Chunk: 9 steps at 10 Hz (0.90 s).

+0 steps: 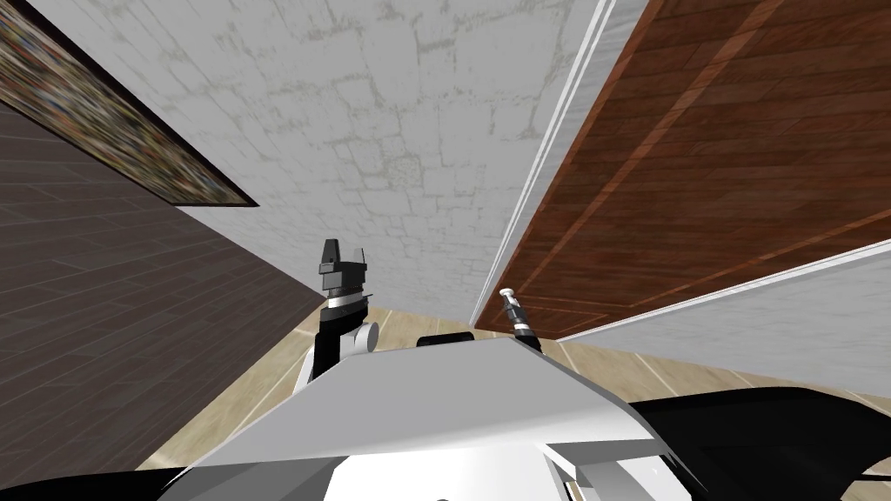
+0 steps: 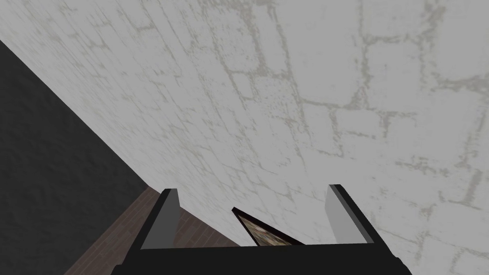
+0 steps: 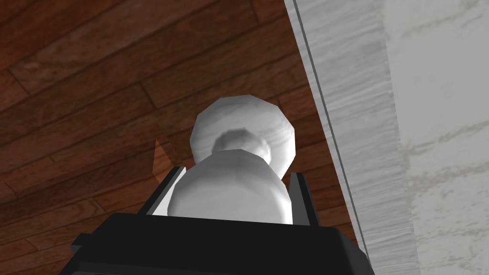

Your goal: Pull the door open

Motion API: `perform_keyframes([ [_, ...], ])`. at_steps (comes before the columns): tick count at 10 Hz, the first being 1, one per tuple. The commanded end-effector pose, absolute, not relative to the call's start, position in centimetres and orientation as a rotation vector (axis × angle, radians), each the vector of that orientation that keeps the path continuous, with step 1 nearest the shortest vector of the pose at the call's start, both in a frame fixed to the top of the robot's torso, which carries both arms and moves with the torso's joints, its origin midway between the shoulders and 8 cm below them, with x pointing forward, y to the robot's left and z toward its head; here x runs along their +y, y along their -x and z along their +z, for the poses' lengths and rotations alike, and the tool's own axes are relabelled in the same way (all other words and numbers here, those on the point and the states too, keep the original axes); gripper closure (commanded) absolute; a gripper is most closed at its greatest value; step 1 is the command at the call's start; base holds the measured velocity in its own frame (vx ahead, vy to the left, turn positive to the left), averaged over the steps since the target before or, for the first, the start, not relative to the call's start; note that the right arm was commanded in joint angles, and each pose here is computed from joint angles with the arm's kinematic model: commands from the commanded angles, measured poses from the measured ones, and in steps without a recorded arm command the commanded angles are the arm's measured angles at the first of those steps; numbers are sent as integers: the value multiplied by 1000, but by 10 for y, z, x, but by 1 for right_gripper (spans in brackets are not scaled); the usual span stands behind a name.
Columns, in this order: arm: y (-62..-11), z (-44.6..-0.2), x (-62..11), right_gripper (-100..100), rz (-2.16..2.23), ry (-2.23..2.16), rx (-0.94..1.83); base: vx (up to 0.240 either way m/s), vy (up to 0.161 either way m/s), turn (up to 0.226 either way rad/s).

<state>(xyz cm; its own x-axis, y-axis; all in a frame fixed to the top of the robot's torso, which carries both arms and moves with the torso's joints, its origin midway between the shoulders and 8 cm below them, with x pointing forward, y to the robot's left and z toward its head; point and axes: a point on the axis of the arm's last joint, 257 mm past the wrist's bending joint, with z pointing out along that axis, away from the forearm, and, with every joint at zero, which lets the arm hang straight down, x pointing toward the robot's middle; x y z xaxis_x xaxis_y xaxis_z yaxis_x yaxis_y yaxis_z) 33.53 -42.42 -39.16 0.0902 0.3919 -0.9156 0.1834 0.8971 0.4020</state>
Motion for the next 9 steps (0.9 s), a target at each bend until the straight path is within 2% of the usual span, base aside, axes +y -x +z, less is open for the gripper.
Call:
perform_keyframes([
  [1, -335, -394, -422, 100, 194, -506, 1486, -26, -7, 18],
  [9, -343, -395, -422, 100, 356, -669, 1428, -37, -7, 29],
])
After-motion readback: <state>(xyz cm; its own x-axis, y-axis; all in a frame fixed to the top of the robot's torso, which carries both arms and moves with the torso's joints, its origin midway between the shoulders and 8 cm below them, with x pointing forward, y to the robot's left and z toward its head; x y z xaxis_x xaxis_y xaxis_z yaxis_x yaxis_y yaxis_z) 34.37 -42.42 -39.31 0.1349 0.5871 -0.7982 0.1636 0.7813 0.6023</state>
